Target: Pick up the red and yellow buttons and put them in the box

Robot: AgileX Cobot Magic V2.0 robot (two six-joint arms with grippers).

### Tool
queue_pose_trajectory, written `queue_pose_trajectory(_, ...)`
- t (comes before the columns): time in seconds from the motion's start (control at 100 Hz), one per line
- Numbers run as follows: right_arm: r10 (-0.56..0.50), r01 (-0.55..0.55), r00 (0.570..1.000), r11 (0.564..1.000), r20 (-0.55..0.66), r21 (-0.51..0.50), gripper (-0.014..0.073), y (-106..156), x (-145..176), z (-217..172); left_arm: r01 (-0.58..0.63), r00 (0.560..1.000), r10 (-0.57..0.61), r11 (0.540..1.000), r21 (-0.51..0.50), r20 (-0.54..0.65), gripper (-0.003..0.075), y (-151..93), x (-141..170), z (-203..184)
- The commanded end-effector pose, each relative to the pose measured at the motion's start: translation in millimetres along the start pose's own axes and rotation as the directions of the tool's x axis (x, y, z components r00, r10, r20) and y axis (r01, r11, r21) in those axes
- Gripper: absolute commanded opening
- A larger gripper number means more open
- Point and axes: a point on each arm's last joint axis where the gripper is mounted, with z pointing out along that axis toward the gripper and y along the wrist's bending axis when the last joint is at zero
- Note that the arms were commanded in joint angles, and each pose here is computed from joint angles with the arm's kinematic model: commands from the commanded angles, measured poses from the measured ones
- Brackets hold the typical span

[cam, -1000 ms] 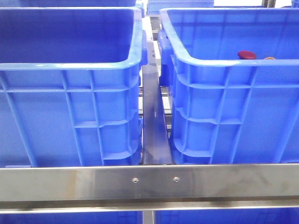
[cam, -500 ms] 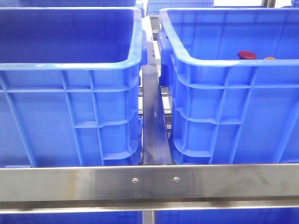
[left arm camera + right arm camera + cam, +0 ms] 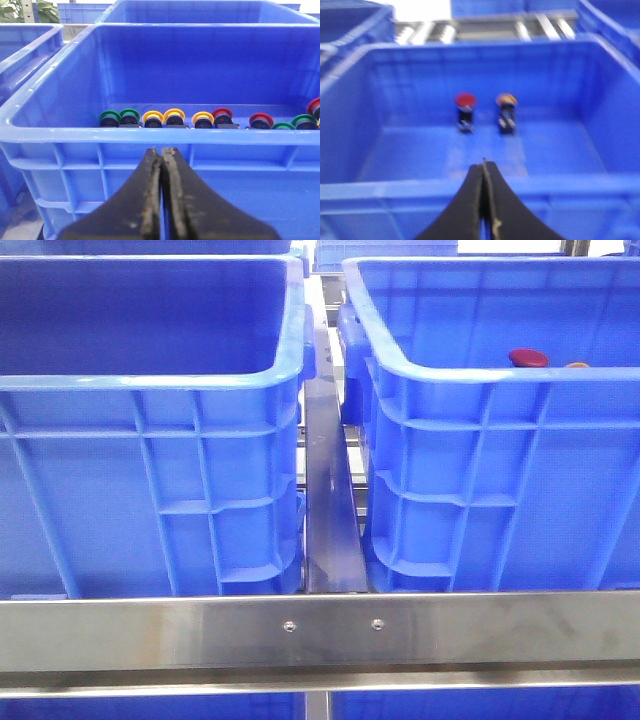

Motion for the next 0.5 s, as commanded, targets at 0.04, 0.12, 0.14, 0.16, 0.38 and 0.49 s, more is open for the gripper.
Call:
queue_pose_trajectory(0.04, -0.025, 0.020, 0.998, 0.997, 0.065, 0.076, -0.0062, -7, -13, -1, 0.016, 0.999, -0.015, 1.000, -0.002, 0.047, -0.0020, 0, 10, 0)
queue_pose_trajectory(0.12, -0.068, 0.061, 0.992, 0.996, 0.103, 0.067, -0.0062, -7, -14, -1, 0.016, 0.999, -0.015, 1.000, -0.002, 0.047, -0.0020, 0, 10, 0)
queue_pose_trajectory(0.14, -0.080, 0.074, 0.990, 0.995, 0.112, 0.061, -0.0062, -7, -13, -1, 0.016, 0.999, -0.015, 1.000, -0.002, 0.047, -0.0020, 0, 10, 0)
queue_pose_trajectory(0.16, -0.094, 0.088, 0.989, 0.995, 0.118, 0.055, -0.0062, -6, -13, 0, 0.016, 0.999, -0.015, 1.000, -0.002, 0.047, -0.0020, 0, 10, 0)
queue_pose_trajectory(0.38, -0.134, 0.130, 0.977, 0.991, 0.164, 0.037, -0.0062, -7, 4, 4, 0.016, 0.999, -0.015, 1.000, -0.002, 0.047, -0.0020, 0, 10, 0)
queue_pose_trajectory(0.49, -0.123, 0.118, 0.975, 0.992, 0.184, 0.035, -0.0062, -8, 14, 4, 0.016, 0.999, -0.015, 1.000, -0.002, 0.047, -0.0020, 0, 10, 0)
